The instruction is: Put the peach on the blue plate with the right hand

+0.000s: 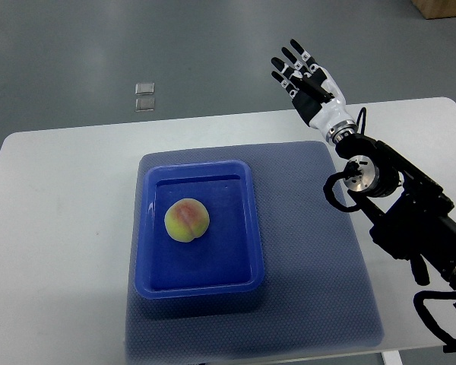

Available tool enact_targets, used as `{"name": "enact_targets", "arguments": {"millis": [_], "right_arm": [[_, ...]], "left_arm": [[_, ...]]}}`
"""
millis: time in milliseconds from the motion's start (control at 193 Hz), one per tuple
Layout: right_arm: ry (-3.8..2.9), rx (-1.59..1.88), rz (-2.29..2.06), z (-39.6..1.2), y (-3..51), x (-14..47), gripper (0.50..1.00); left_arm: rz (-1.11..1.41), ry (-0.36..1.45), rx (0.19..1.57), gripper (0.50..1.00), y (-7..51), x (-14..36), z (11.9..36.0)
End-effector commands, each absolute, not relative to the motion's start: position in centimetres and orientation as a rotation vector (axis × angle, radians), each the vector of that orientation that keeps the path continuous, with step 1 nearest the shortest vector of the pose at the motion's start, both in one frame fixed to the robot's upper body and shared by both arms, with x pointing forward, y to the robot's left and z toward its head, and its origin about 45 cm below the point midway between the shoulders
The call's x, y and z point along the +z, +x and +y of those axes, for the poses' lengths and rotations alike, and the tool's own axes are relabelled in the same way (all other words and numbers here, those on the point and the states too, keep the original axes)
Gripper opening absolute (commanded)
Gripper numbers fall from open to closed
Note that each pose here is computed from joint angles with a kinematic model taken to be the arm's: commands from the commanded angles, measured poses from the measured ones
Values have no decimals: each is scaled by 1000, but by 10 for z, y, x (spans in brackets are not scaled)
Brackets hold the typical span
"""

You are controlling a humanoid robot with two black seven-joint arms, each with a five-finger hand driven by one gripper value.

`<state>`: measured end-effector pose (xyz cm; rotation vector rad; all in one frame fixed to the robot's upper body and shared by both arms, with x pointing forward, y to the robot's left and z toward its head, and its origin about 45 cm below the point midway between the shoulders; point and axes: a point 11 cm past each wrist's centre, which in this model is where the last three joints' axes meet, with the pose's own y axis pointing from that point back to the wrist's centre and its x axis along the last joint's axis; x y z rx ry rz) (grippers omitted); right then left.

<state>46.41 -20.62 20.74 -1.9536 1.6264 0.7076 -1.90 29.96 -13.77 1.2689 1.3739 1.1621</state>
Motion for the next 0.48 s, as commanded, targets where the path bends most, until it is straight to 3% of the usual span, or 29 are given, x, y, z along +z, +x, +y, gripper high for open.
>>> {"name": "enact_targets", "arguments": {"millis": [0,192,478], "right_arm": [[-1875,757,1594,-226,453,180,932],[-1758,786,1565,-255,449,163,932],[-1763,776,1541,-259,450,167,932]], "left_arm": [[1373,1269,1161,1000,-19,-138,299],[1374,1268,1159,1000,-19,-138,299],[1376,1267,1163,1000,-19,-138,299]]}}
